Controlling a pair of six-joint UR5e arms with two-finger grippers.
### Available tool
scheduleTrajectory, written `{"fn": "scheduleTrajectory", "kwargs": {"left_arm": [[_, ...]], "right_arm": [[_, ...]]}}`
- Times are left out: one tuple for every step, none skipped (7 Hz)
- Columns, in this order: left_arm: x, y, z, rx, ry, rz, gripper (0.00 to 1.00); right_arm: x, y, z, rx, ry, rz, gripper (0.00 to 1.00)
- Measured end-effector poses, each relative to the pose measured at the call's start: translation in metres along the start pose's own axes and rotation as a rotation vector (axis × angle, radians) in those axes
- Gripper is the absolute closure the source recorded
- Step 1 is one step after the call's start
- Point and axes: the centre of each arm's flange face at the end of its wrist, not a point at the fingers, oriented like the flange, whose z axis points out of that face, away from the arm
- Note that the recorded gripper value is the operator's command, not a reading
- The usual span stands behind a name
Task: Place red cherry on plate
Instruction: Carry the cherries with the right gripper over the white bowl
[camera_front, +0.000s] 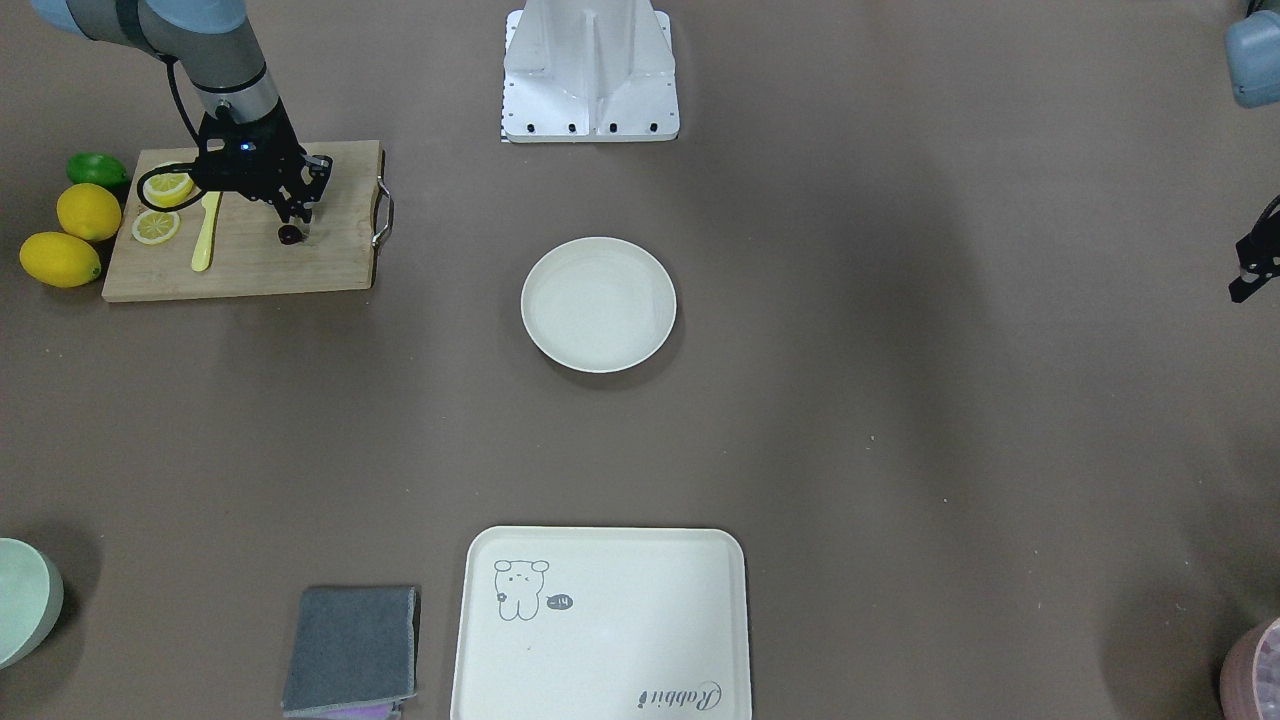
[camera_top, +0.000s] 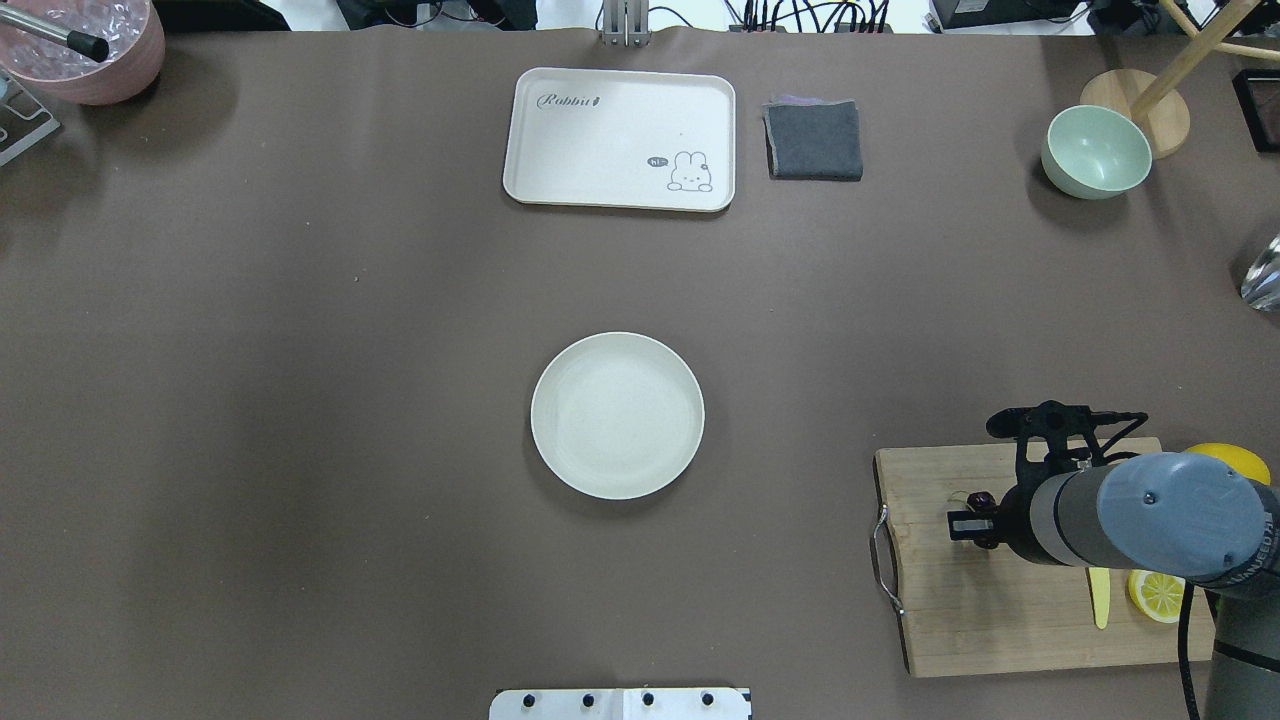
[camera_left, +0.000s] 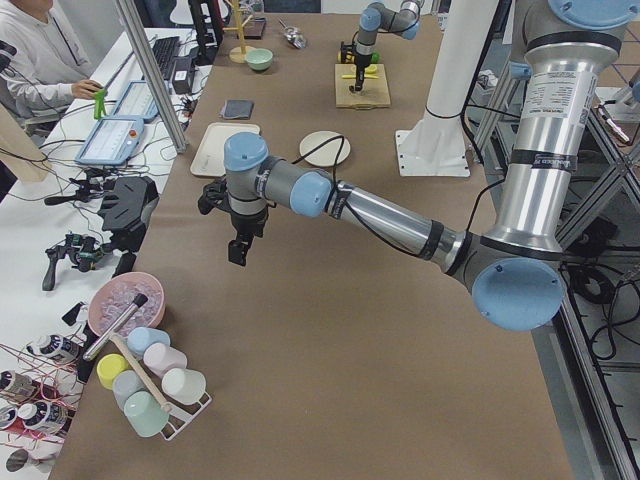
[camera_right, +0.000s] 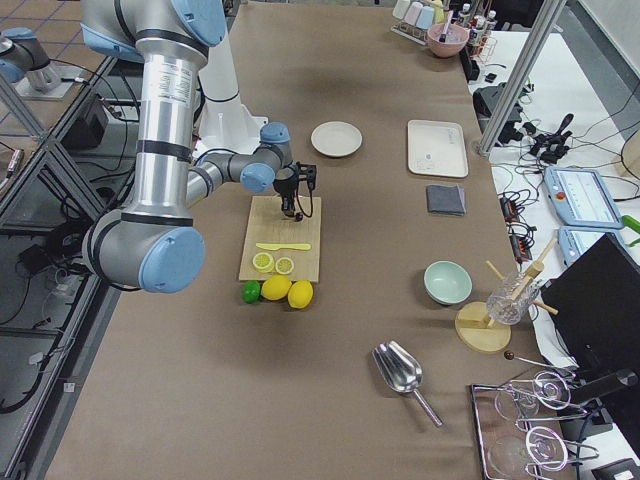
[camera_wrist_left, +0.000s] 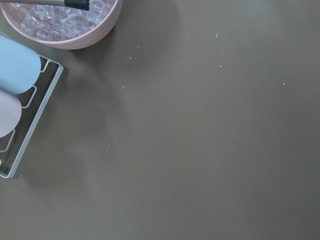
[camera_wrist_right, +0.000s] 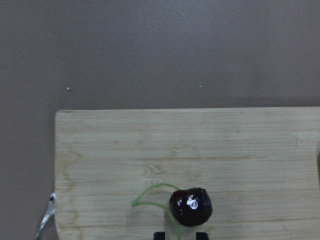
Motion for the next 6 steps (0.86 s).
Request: {"fn": "scheduleTrajectory", "kwargs": {"left_arm": [[-0.001,0.002,0.001,-0.003,0.000,-0.001,0.02],[-0.002,0.004,0.003,-0.006,0.000,-0.003,0.02],[-0.002,0.005,0.003,-0.008,0.000,-0.004,0.02],[-0.003,0.005,0.004,-0.009,0.000,-0.004,0.02],[-0.005,0.006,0.007,-0.010,0.000,-0.003,0.02],[-0.009,0.010,0.011,-0.005,0.001,0.004,0.02]], "right_arm": [[-0.011,-0.004,-0.005,0.007,-0.017,0.002,1.00],[-0.035,-0.012,-0.011,0.009,-0.024,0.007,1.00],[-0.072,-0.021,-0.018,0.004,-0.015,0.015,1.00],[-0.112,-0.031,-0.027,-0.001,-0.006,0.028,1.00],[-0.150,-0.040,-0.031,-0.002,-0.011,0.053,1.00],[-0.191,-0.053,-0.030,0.001,-0.022,0.088,1.00]]}}
